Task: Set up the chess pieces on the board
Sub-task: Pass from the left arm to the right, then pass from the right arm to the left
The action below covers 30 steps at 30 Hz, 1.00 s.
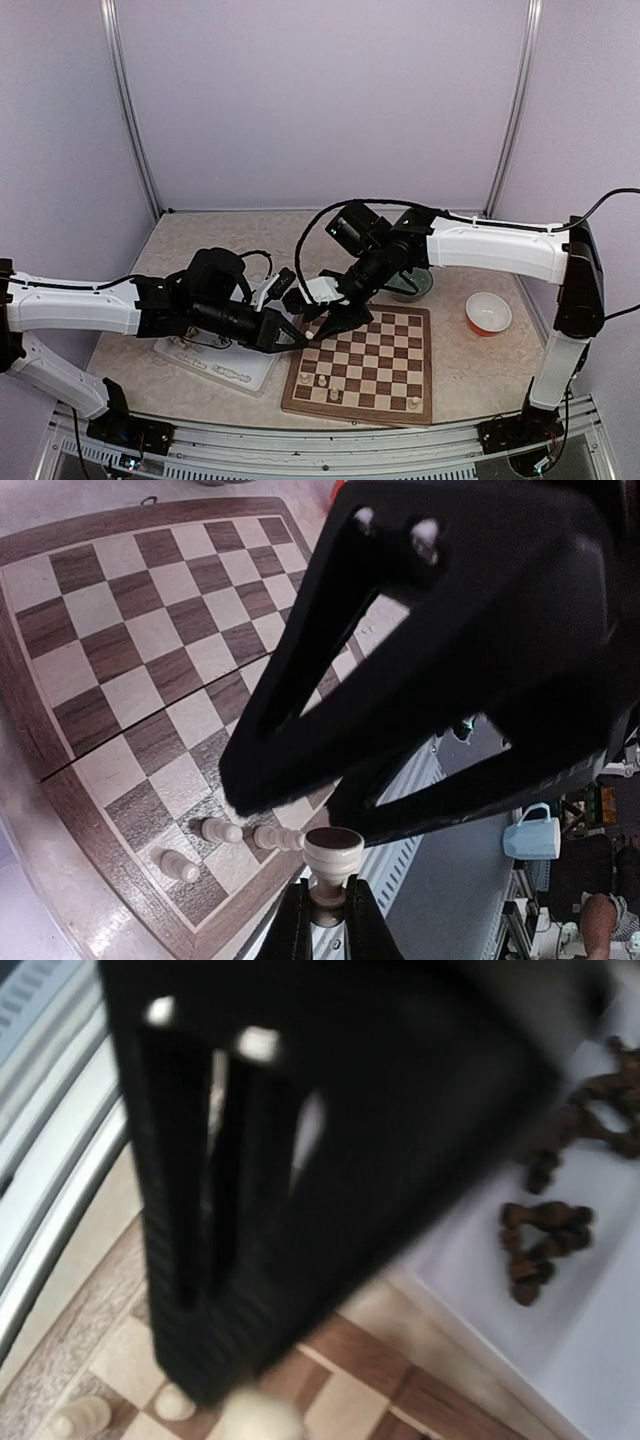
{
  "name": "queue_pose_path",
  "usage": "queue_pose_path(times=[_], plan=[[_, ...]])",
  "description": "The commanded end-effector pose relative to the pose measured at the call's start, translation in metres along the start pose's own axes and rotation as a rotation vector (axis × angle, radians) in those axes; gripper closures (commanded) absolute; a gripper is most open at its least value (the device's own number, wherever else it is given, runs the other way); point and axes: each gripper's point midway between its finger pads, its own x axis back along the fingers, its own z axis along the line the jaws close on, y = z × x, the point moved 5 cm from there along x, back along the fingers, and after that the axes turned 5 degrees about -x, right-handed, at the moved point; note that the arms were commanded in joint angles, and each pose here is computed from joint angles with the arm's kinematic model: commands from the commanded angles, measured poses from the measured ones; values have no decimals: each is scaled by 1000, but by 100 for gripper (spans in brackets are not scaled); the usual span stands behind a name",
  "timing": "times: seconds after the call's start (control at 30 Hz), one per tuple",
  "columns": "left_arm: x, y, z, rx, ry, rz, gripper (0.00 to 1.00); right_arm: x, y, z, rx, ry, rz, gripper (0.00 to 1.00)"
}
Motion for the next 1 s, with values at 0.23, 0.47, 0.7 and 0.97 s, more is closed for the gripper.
queue_pose_path(times=[0.23,0.47,0.7,0.97], plan=[[-1,3,-7,40,-97,21,97,-16,4,17,122,-10,123,68],[0,12,-2,48,-76,-23,82,-18,0,17,87,-41,132,91],[29,20,-11,-49,48,-153,58,6,-10,6,-117,-7,-21,94],[58,37,-31,-280,307,-464,57,51,-13,-16,-418,140,-376,94]])
